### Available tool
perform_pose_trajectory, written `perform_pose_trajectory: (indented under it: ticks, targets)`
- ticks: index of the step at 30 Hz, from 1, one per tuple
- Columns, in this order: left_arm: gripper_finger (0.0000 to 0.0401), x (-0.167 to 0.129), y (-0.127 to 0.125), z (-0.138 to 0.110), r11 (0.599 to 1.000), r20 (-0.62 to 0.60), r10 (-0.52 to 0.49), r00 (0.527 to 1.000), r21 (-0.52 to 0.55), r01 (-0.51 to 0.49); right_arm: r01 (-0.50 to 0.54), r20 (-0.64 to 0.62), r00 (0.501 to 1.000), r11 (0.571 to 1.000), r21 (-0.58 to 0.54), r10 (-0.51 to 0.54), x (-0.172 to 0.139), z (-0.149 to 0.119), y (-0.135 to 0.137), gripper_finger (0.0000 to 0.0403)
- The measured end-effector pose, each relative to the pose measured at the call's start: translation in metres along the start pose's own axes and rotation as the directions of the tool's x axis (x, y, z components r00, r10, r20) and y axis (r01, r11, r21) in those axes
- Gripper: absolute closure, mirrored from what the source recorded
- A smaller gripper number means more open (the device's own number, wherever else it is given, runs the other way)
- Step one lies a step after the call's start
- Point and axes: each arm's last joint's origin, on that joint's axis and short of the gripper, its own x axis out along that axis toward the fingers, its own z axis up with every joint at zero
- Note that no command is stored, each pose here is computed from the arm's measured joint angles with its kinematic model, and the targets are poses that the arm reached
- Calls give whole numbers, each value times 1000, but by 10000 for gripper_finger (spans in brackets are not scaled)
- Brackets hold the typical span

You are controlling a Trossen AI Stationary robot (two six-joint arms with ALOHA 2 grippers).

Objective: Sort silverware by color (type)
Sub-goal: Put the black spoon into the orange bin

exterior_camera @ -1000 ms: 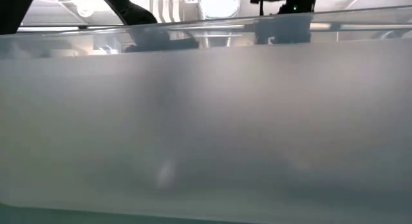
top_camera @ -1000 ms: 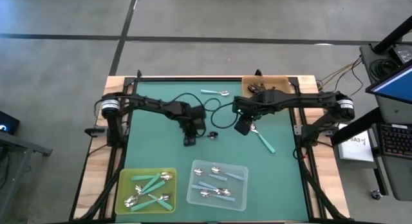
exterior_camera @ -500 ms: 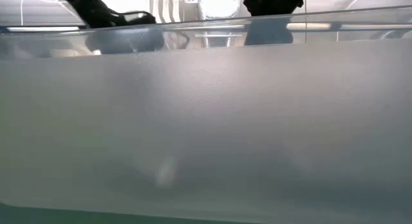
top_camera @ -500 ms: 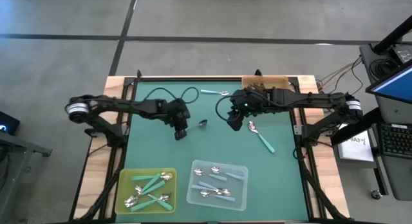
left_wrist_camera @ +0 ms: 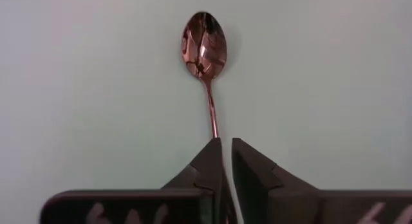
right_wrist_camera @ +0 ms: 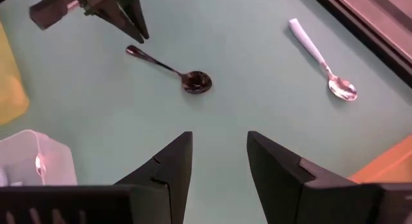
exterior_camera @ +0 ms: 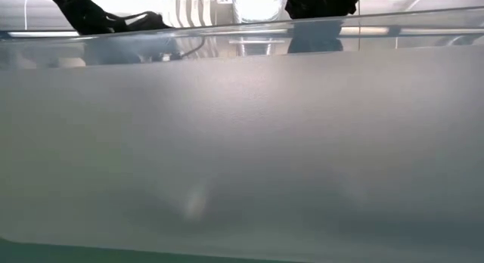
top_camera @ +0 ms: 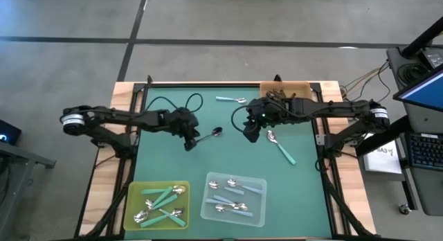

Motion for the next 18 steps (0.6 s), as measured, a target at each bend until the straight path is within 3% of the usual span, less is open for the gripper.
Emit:
perform_pose_trajectory:
  ticks: [11,18]
  targets:
    - [270,46,4,1,986,-145,57,988,164,-32,31,-78,996,999,-10,-31,-1,-7,-3,264]
    - [251,65,5,8,973,-170,99,980,224,-59,37,-94,995,999,-11,-38,0,-9,-4,264]
